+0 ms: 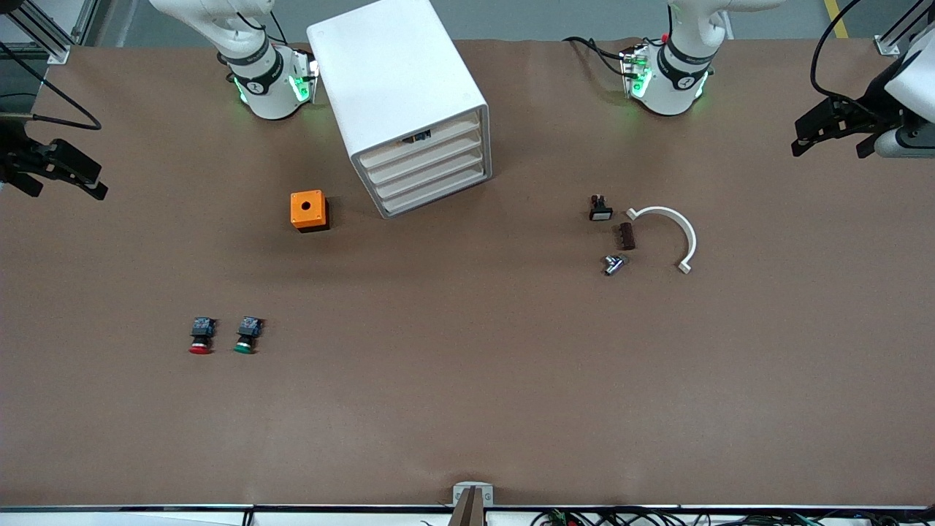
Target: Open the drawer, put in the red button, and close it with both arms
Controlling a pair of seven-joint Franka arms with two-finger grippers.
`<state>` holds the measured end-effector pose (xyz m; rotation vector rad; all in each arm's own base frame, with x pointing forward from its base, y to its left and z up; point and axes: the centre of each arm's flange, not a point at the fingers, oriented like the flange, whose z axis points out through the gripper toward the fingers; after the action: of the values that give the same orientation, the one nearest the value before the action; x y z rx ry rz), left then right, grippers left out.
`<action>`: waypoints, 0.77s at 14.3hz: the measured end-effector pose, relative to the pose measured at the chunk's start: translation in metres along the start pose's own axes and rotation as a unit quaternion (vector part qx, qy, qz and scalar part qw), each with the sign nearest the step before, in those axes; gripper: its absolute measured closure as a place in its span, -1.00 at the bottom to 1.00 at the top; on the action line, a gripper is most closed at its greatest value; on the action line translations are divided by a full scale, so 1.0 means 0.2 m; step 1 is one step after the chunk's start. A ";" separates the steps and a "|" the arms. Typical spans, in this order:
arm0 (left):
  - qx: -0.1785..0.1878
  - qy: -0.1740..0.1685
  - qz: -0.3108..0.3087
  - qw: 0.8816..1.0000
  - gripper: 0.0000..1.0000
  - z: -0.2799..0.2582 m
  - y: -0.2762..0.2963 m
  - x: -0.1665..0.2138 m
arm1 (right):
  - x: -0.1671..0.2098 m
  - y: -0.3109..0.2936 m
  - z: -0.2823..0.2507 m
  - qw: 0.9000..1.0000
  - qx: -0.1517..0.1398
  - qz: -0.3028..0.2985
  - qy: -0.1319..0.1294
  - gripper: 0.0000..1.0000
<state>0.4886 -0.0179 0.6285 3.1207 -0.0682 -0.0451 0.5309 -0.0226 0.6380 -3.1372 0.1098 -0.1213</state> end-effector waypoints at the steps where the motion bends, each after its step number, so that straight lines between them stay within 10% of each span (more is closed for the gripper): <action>1: 0.000 0.000 0.000 1.000 -1.00 0.00 0.00 0.00 | 0.00 0.00 0.00 1.000 0.000 0.000 0.000 -1.00; 11: 0.000 -0.015 -0.004 1.000 -1.00 0.06 -0.02 0.02 | 0.01 0.03 0.15 1.000 0.000 0.005 -0.006 -1.00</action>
<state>0.4933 -0.0150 0.6169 3.1203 -0.0577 -0.0931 0.5349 -0.0279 0.6076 -3.1374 0.1247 -0.1012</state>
